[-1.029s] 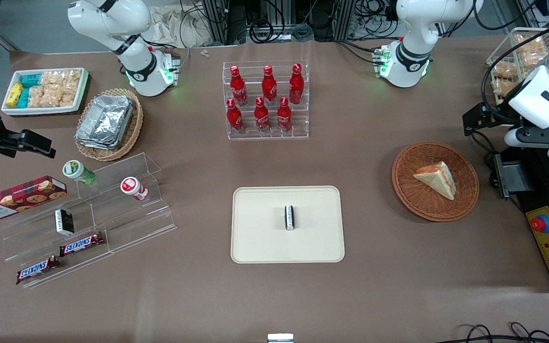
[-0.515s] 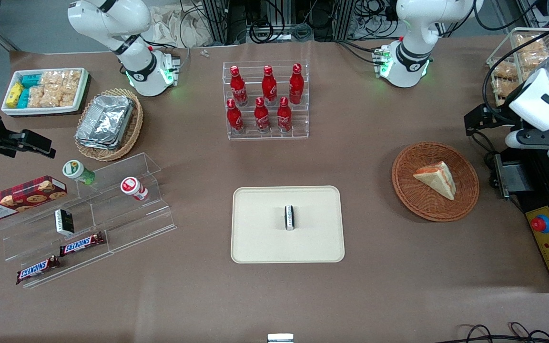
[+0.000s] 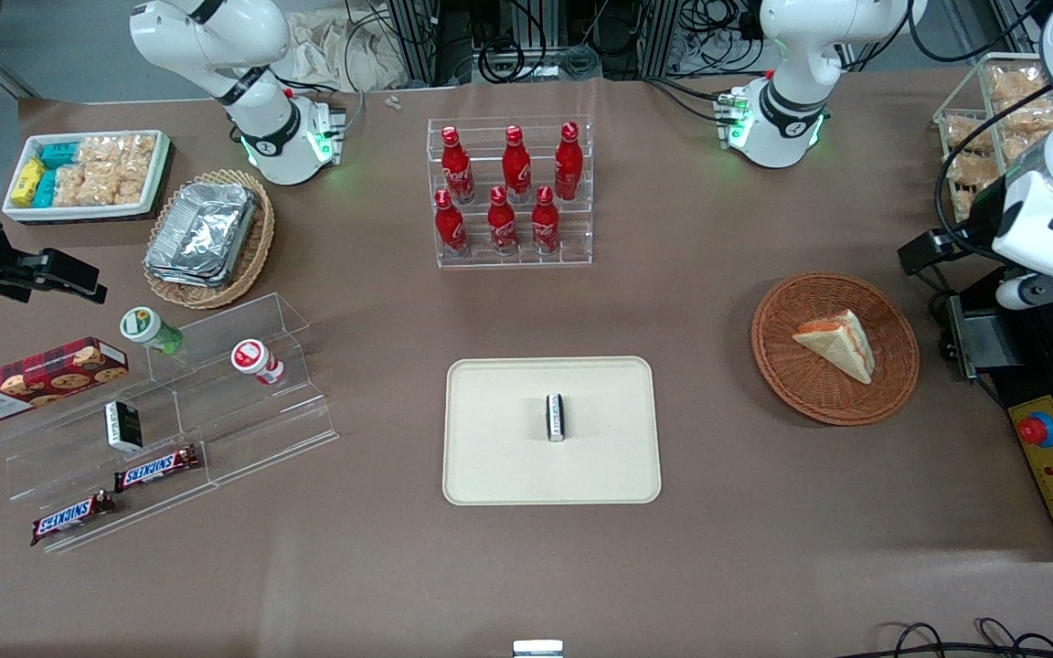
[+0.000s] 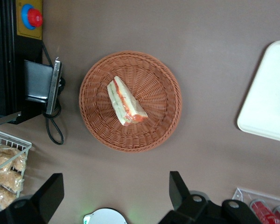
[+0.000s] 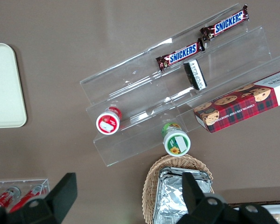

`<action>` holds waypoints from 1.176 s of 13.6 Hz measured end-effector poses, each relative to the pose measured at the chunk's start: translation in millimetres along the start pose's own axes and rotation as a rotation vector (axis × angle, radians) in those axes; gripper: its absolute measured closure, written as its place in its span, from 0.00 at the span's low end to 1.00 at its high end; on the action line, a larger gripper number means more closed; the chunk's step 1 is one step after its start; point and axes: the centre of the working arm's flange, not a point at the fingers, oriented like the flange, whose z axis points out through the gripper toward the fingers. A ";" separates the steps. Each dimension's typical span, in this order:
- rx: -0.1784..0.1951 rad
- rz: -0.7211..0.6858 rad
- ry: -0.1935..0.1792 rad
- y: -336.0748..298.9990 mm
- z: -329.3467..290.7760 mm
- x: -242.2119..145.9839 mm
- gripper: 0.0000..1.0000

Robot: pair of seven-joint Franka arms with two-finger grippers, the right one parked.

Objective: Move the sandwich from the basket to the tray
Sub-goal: 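Move the left gripper over the wicker basket above the sandwich, then lower the left gripper and close it on the wrapped sandwich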

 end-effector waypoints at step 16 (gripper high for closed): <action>-0.096 -0.431 0.006 -19.6 171.3 -22.6 0.00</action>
